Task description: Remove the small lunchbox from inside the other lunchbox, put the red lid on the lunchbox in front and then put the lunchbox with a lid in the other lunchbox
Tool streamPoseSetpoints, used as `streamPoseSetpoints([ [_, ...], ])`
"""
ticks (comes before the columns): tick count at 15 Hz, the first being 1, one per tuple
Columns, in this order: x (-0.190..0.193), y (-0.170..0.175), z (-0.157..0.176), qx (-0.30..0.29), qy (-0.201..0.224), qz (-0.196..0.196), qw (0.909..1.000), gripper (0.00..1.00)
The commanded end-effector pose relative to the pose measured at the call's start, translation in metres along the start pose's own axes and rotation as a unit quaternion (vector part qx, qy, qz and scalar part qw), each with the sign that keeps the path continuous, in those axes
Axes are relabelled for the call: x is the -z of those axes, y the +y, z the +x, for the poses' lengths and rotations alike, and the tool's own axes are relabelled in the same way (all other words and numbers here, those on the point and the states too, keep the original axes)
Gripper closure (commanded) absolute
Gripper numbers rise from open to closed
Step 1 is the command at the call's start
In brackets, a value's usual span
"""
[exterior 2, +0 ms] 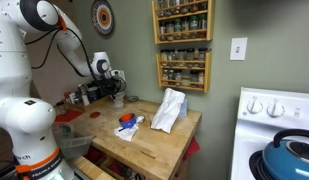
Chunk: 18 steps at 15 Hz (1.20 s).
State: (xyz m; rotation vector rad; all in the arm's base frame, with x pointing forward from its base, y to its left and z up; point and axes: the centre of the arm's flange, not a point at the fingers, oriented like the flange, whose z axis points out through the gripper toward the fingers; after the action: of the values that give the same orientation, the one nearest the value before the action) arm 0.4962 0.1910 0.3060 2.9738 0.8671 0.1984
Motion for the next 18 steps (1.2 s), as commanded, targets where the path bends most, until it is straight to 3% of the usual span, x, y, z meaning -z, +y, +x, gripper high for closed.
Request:
streamPoseSetpoints([
  [1, 0.022, -0.001, -0.007, 0.009, 0.019, -0.015, 0.9997, 1.0],
  [2, 0.026, 0.0, -0.008, 0.007, 0.008, -0.037, 0.9993, 1.0],
  [7, 0.064, 0.005, -0.024, -0.016, 0.023, -0.027, 0.9992, 1.0],
  [11, 0.081, 0.011, -0.076, -0.073, -0.026, -0.006, 0.9969, 1.0],
  [18, 0.018, -0.009, -0.141, -0.115, -0.062, 0.069, 0.989, 1.0],
])
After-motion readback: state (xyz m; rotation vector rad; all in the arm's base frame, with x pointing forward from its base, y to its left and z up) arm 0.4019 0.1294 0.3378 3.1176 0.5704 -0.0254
